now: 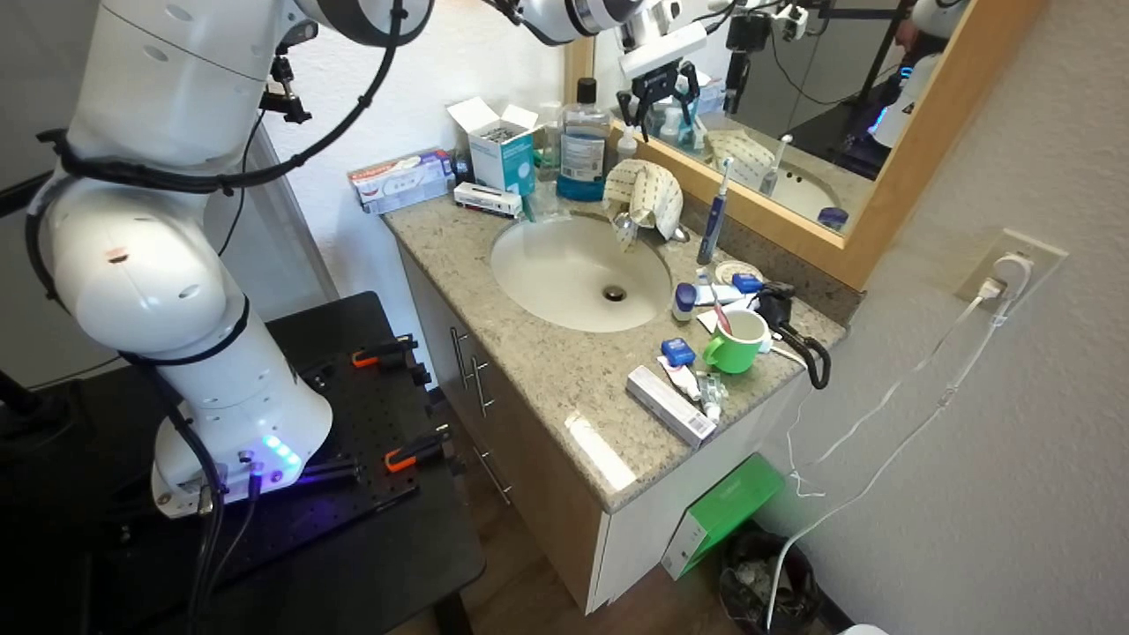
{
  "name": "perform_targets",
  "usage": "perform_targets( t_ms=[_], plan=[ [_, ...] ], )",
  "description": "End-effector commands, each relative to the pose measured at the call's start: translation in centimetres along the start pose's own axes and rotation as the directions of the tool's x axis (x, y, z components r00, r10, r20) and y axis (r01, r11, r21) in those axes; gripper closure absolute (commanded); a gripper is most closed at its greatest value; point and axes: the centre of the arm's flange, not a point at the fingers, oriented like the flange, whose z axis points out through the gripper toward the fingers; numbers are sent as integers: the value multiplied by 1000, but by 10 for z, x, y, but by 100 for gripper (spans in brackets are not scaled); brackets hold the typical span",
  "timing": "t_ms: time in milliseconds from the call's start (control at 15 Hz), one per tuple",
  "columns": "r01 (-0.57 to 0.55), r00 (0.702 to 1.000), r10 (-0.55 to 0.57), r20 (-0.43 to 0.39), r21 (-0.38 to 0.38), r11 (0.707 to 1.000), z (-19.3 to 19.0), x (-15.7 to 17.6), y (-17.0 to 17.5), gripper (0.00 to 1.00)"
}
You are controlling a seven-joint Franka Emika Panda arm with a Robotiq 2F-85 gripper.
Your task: Pick the towel on the counter and put it on the faucet
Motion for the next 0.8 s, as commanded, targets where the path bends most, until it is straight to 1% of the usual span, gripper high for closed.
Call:
perform_targets(
  t_ms=[0, 200, 333, 533, 733],
  plan=[
    [25, 998, -27, -57, -47, 999, -39, -6, -1, 0],
    [66, 993, -74, -88, -85, 994, -70, 1, -8, 0],
    [95, 992, -103, -79, -94, 991, -92, 7, -21, 0],
    [136, 984, -145, -102, -87, 987, -122, 11, -46, 0],
    [152, 981, -159, -108, -67, 986, -149, 1, -68, 0]
  ],
)
